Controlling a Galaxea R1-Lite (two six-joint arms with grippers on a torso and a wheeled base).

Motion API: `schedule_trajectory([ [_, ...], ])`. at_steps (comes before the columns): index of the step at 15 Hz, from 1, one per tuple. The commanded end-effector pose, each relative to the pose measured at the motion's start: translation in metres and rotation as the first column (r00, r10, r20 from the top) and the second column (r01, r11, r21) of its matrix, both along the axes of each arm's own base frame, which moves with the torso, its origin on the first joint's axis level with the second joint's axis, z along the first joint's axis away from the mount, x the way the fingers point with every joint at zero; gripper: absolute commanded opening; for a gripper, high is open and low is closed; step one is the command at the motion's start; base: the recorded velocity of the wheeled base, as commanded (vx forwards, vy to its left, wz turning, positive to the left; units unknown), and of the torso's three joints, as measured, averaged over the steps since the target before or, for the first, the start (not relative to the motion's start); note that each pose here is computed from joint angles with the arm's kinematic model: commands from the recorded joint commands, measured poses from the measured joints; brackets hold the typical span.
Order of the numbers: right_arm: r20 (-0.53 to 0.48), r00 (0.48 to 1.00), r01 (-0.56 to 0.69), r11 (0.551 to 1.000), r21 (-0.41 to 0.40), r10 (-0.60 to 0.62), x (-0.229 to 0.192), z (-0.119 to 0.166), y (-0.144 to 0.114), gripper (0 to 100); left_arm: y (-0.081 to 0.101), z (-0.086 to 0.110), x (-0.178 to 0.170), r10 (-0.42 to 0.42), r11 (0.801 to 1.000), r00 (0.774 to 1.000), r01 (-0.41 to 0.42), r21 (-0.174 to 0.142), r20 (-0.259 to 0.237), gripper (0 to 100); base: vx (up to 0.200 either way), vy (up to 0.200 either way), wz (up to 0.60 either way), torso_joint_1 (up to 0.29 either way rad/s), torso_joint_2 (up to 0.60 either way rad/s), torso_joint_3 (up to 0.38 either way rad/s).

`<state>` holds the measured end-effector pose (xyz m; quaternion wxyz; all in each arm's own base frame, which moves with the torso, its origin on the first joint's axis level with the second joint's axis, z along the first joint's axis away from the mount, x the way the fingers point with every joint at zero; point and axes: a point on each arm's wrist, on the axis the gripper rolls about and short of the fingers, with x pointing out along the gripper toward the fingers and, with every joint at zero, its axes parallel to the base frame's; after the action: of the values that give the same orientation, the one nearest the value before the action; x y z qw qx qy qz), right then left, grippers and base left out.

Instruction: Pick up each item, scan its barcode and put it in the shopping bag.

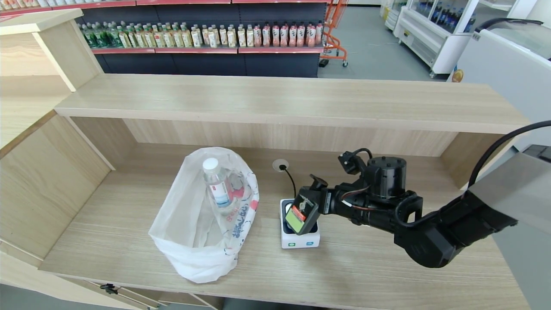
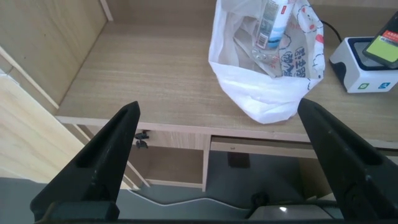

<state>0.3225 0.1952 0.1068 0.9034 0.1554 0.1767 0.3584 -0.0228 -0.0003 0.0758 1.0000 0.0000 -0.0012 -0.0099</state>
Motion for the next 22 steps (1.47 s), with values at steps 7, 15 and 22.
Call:
schedule_trajectory([
  [7, -0.001, 1.000, -0.011, 1.000, -0.002, 0.011, 0.005, -0.010, 0.007, 0, 0.000, 0.000, 0.000, 0.000, 1.000, 1.000, 0.000, 0.000, -0.001, 100, 0.000, 0.000, 0.00, 0.000, 0.00, 0.000],
  [15, 0.012, 1.000, -0.013, 1.000, -0.010, 0.014, 0.006, -0.010, 0.008, 0, 0.000, 0.000, 0.000, 0.000, 1.000, 1.000, 0.000, 0.000, -0.001, 100, 0.000, 0.000, 0.00, 0.000, 0.00, 0.000],
  [22, 0.315, 0.949, 0.051, 0.995, -0.088, -0.020, -0.040, 0.098, -0.047, 0, 0.000, 0.000, 0.000, 0.000, 1.000, 1.000, 0.000, 0.000, -0.001, 100, 0.000, 0.000, 0.00, 0.000, 0.00, 0.000],
])
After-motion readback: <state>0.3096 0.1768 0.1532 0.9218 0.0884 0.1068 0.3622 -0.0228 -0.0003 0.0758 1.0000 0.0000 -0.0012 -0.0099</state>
